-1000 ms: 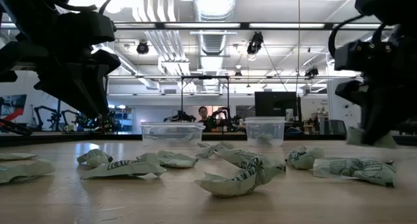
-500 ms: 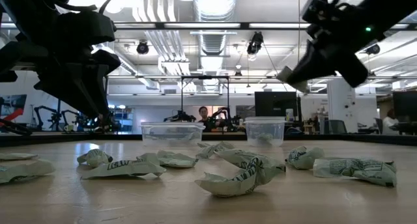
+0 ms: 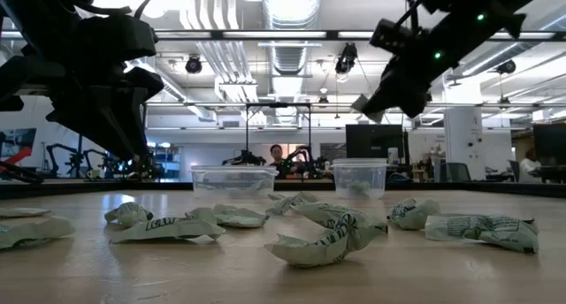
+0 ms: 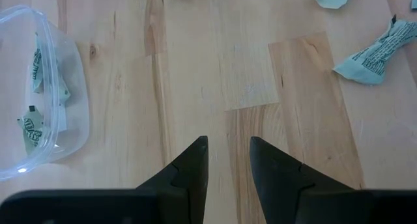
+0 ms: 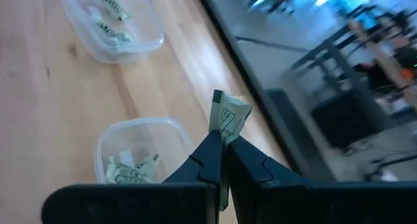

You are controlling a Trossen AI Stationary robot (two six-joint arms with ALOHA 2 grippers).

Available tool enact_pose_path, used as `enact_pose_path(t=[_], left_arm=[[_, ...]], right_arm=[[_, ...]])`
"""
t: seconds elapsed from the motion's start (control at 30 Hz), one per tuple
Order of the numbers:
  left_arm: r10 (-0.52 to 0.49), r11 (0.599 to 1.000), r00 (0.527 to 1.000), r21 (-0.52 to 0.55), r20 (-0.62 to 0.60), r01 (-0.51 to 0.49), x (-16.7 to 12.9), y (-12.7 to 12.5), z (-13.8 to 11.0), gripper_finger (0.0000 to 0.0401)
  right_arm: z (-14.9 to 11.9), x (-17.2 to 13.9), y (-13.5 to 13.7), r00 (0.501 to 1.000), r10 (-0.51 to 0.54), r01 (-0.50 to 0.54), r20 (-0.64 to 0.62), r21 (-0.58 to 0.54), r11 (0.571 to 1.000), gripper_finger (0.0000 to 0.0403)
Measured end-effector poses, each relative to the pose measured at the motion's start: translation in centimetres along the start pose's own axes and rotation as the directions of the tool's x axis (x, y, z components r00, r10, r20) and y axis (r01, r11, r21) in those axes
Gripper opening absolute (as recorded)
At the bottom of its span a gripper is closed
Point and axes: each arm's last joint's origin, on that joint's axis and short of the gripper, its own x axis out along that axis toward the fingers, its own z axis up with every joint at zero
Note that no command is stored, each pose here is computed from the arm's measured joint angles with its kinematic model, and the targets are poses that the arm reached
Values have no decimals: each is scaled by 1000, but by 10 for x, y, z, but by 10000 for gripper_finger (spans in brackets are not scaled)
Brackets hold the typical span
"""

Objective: Pick and place Stevia / Truvia into bins
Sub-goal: Put the stevia packet into the transparent square container

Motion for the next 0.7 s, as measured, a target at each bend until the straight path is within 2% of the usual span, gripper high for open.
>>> enact_pose_path(t=[0.2, 0.53, 0.7], left_arm=[[0, 1000, 1000, -1, 3, 0, 0, 0, 0, 96], [0, 1000, 1000, 7, 4, 0, 0, 0, 0, 96], [0, 1000, 1000, 6, 5, 0, 0, 0, 1, 96]], right_arm=[[-3, 23, -7, 999, 50, -49, -12, 58, 997, 9], [-20, 48, 2, 993, 40, -39, -116, 13, 999, 9], [-23, 54, 9, 987, 108, -112, -121, -25, 993, 10]])
